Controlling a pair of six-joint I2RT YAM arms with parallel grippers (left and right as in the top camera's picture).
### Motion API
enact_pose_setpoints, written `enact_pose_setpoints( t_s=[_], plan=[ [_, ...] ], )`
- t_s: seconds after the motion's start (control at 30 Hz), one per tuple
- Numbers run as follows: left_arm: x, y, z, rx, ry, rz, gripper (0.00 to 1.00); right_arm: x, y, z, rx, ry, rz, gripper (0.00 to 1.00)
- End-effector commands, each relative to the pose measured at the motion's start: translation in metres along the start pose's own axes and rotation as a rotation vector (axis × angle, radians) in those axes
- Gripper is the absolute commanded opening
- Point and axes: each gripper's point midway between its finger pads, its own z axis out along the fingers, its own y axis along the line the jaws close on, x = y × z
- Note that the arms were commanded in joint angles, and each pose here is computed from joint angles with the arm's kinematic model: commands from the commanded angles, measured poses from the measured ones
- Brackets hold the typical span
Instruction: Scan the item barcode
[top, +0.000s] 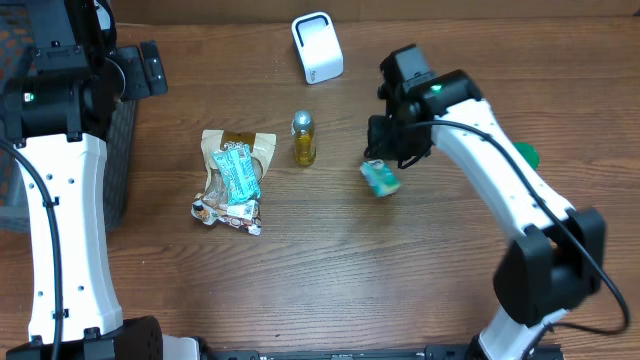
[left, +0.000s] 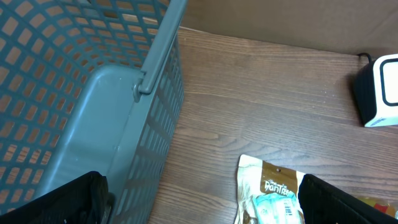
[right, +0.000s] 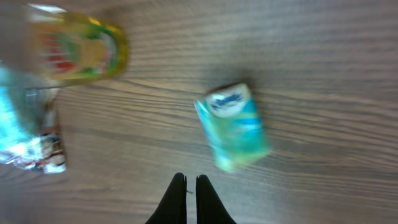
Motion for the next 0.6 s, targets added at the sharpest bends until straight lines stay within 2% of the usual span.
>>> enact_pose_setpoints(
  t_s=[0.0,0.1,0.2,0.33,0.43,0.57],
  plan=[
    [0.000,-0.001,0.001,0.002,0.003,0.016,1.00,0.004,-0.008,0.024,0.040,0.037,0.044,0.04],
    [0.000,-0.001,0.001,0.002,0.003,0.016,0.99,0.002,-0.012,0.030,0.068,0.033,0.043,0.07],
    [0.000,-0.001,0.001,0.002,0.003,0.016,0.99,-0.004,-0.022,0.028,0.096,0.012,0.053,0.16],
    [0.000,-0.001,0.001,0.002,0.003,0.016,1.00,-0.006,-0.045,0.024,0.105,0.033,0.011,0.33],
    [0.000,-0.001,0.001,0.002,0.003,0.016,0.99,-0.004,-0.064,0.024,0.102,0.065,-0.051,0.39],
    [0.000,-0.001,0.001,0.002,0.003,0.016,1.00,-0.003,-0.093,0.031,0.130,0.073,-0.019,0.38]
  ],
)
